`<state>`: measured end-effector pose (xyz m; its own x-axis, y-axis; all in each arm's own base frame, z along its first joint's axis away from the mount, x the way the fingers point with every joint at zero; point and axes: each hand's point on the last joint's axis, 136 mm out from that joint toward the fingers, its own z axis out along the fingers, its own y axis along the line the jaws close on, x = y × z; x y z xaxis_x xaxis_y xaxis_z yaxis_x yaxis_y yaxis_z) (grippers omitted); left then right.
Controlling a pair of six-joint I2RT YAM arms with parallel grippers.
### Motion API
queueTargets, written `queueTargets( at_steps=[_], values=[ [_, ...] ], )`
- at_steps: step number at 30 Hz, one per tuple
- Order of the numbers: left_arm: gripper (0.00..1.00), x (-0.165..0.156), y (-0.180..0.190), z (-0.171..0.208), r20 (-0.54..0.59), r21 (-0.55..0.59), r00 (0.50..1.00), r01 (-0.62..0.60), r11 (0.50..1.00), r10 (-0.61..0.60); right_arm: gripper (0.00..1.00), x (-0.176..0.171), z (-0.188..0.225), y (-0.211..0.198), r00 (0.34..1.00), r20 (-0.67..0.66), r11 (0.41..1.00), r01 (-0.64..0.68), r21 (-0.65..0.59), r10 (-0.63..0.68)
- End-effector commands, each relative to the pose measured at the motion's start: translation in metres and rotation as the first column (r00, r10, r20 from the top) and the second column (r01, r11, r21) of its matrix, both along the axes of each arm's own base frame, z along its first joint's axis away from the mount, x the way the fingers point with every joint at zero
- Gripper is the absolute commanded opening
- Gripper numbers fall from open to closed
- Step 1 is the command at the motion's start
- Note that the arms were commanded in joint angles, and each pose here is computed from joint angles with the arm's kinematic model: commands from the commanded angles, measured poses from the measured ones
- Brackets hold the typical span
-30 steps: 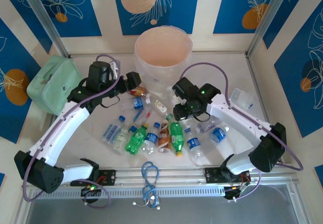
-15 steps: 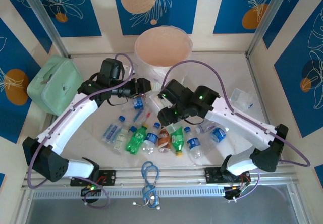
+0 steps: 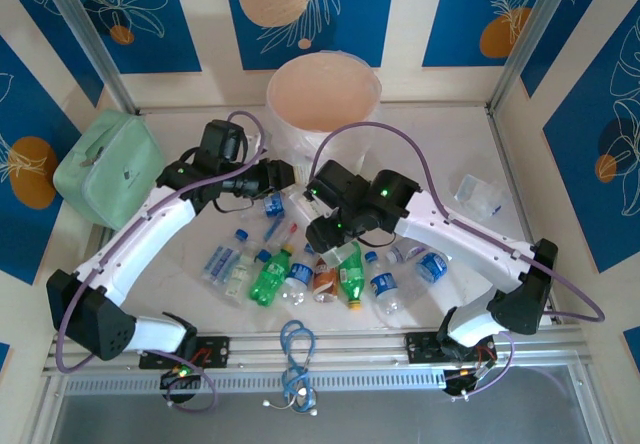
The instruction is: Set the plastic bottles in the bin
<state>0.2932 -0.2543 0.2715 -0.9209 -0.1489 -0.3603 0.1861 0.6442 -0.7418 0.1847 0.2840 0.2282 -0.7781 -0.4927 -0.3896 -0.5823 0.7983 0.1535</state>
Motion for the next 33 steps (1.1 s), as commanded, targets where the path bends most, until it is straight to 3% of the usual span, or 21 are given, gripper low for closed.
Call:
queueTargets(
  at_steps=[1, 6, 12, 18, 23, 27, 33],
  values=[
    [0.39, -0.004, -0.004, 0.006, 0.006, -0.037, 1.000, 0.018, 0.999, -0.017, 0.51, 0.003, 0.019, 0.015, 0.999, 0.046, 0.997, -0.032, 0.066, 0.029],
    [0.43, -0.002, -0.005, 0.006, -0.005, -0.061, 1.000, -0.001, 0.998, 0.001, 0.51, 0.006, 0.024, 0.017, 0.998, 0.063, 0.997, -0.032, 0.076, 0.027],
    [0.32, 0.004, -0.008, 0.024, 0.016, -0.120, 0.999, -0.029, 0.992, 0.031, 0.51, 0.009, 0.031, 0.016, 0.997, 0.083, 0.995, -0.015, 0.101, 0.006],
    [0.24, 0.019, 0.001, 0.046, 0.034, -0.169, 0.994, -0.096, 0.981, 0.103, 0.65, 0.016, 0.049, 0.005, 0.991, 0.126, 0.989, 0.036, 0.142, -0.054],
    [0.24, 0.038, 0.022, 0.104, 0.102, -0.275, 0.974, -0.167, 0.947, 0.201, 0.81, 0.021, 0.082, -0.023, 0.962, 0.219, 0.974, 0.122, 0.193, -0.164],
    [0.25, 0.063, 0.040, 0.150, 0.142, -0.394, 0.936, -0.246, 0.886, 0.323, 0.83, 0.031, 0.108, -0.069, 0.912, 0.233, 0.919, 0.265, 0.293, -0.337],
    [0.25, 0.115, 0.050, 0.204, 0.247, -0.477, 0.846, -0.319, 0.819, 0.473, 0.87, 0.039, 0.115, -0.127, 0.826, 0.137, 0.783, 0.446, 0.433, -0.546]
  ],
)
